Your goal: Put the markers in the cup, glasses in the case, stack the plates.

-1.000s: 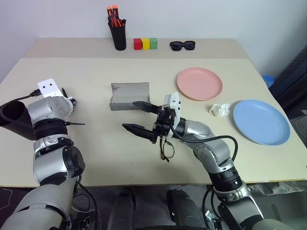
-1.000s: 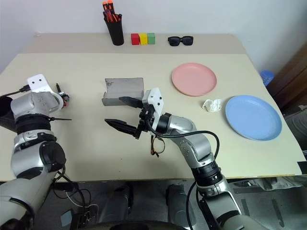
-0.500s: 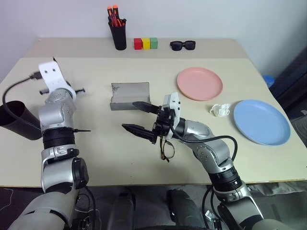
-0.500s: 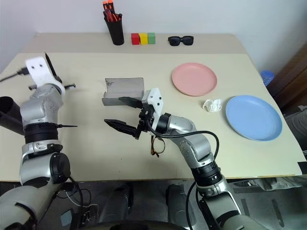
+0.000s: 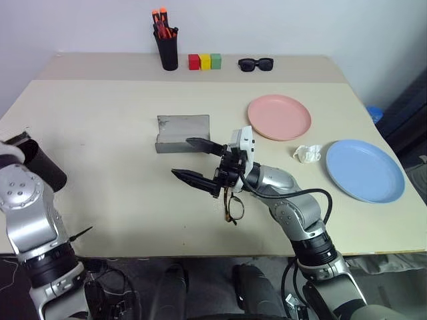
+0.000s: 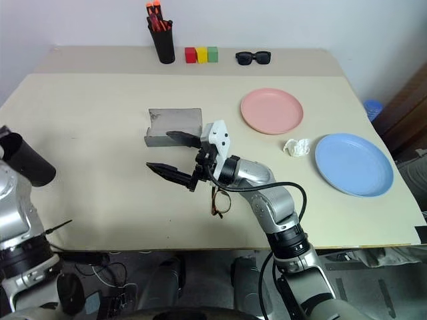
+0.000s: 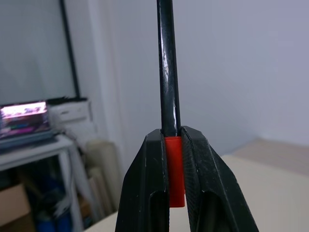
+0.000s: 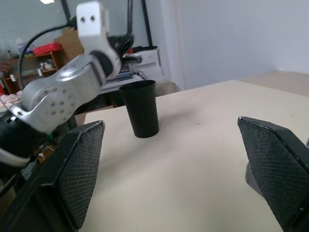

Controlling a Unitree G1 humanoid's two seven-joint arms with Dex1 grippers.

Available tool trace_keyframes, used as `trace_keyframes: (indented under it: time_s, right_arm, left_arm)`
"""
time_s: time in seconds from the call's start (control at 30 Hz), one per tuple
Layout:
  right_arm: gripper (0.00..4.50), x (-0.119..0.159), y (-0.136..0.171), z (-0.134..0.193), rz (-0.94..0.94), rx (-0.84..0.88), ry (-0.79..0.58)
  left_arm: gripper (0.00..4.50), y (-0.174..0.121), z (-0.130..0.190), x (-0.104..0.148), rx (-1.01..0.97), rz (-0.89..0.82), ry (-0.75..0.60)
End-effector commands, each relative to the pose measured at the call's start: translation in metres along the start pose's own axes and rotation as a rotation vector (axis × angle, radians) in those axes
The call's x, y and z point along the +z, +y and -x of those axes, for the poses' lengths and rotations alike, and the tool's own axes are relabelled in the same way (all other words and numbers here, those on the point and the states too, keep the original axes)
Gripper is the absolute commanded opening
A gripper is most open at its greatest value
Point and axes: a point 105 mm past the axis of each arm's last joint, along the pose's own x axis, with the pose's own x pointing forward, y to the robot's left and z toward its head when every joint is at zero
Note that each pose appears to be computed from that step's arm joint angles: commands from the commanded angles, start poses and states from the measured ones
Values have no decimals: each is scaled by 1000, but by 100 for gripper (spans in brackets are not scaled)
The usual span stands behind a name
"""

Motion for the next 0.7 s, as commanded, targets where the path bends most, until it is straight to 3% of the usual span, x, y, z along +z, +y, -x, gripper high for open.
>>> trace_keyframes:
  time_s: [0.03, 0.7]
  right_arm:
    - [450, 10, 5, -5, 24, 42, -38]
    - [450, 8, 7, -6, 8, 42, -42]
  left_arm:
    - [2, 2, 6, 11, -14, 21, -46]
    - [2, -3, 22, -7, 8, 13, 6]
